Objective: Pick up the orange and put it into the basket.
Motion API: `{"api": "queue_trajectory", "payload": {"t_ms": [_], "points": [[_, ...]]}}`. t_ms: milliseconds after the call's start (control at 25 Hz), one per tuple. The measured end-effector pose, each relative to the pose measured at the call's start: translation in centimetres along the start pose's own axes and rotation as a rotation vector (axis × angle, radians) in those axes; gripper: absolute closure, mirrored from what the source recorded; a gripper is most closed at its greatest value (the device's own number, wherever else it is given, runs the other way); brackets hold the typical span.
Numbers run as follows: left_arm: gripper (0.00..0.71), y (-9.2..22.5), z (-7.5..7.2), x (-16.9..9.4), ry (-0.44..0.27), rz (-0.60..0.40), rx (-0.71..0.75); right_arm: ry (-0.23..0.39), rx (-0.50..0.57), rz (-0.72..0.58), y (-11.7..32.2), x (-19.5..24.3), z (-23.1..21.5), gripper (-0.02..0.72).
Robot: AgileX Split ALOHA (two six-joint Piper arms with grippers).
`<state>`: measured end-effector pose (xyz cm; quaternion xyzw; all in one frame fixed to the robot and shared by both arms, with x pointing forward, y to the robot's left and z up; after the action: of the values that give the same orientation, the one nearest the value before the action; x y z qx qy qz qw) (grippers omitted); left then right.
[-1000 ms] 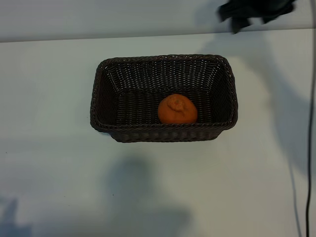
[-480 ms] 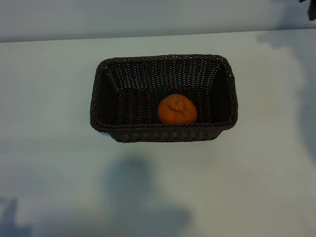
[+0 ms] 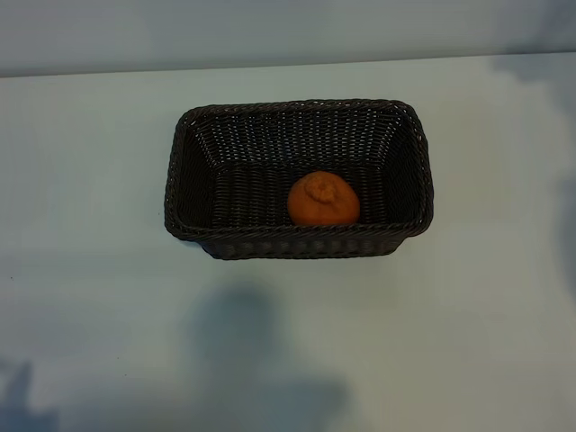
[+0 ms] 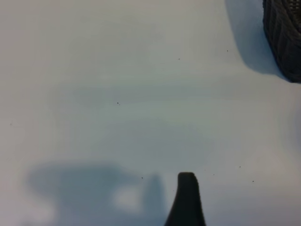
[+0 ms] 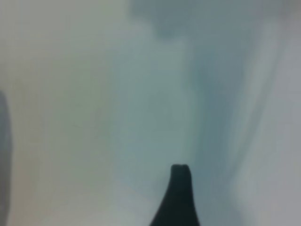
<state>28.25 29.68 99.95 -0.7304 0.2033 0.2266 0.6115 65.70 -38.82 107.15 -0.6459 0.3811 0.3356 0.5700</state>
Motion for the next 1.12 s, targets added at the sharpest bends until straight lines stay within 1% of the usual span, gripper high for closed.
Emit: {"api": "queue_trajectory", "payload": {"t_ms": [120, 240, 560, 720, 960, 1000, 1120], "points": [[0.121, 0.0, 0.0, 0.0, 0.0, 0.0, 0.0, 0.006, 0.014, -0.001, 0.7, -2.6, -0.4, 0.106], [0.121, 0.0, 0.0, 0.0, 0.0, 0.0, 0.0, 0.008, 0.017, -0.028, 1.1, -5.3, -0.3, 0.106], [0.121, 0.0, 0.0, 0.0, 0.0, 0.0, 0.0, 0.05, 0.017, -0.194, 1.8, -13.2, -0.1, 0.108], [0.121, 0.0, 0.0, 0.0, 0.0, 0.0, 0.0, 0.078, 0.012, -0.304, 2.7, -18.0, 0.1, 0.108], [0.122, 0.0, 0.0, 0.0, 0.0, 0.0, 0.0, 0.114, 0.02, -0.447, 5.2, -24.2, 0.8, 0.108], [0.122, 0.0, 0.0, 0.0, 0.0, 0.0, -0.001, 0.106, 0.021, -0.461, 5.9, -24.8, 1.1, 0.108], [0.122, 0.0, 0.0, 0.0, 0.0, 0.0, -0.001, 0.115, 0.02, -0.478, 8.3, -25.9, 1.7, 0.108]]}}
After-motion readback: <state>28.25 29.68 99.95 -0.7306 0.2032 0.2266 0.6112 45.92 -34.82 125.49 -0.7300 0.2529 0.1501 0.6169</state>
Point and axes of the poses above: a point on each arm's last joint axis where the gripper is mounted, x pointing out along that axis toward the gripper, z along the wrist's bending axis when the last joint is at zero, y = z × x, the point moved 7 cm from there along x, pointing out along that axis toward the gripper, and after that the axes turned 11 degrees about -x, right-handed, at the moved point
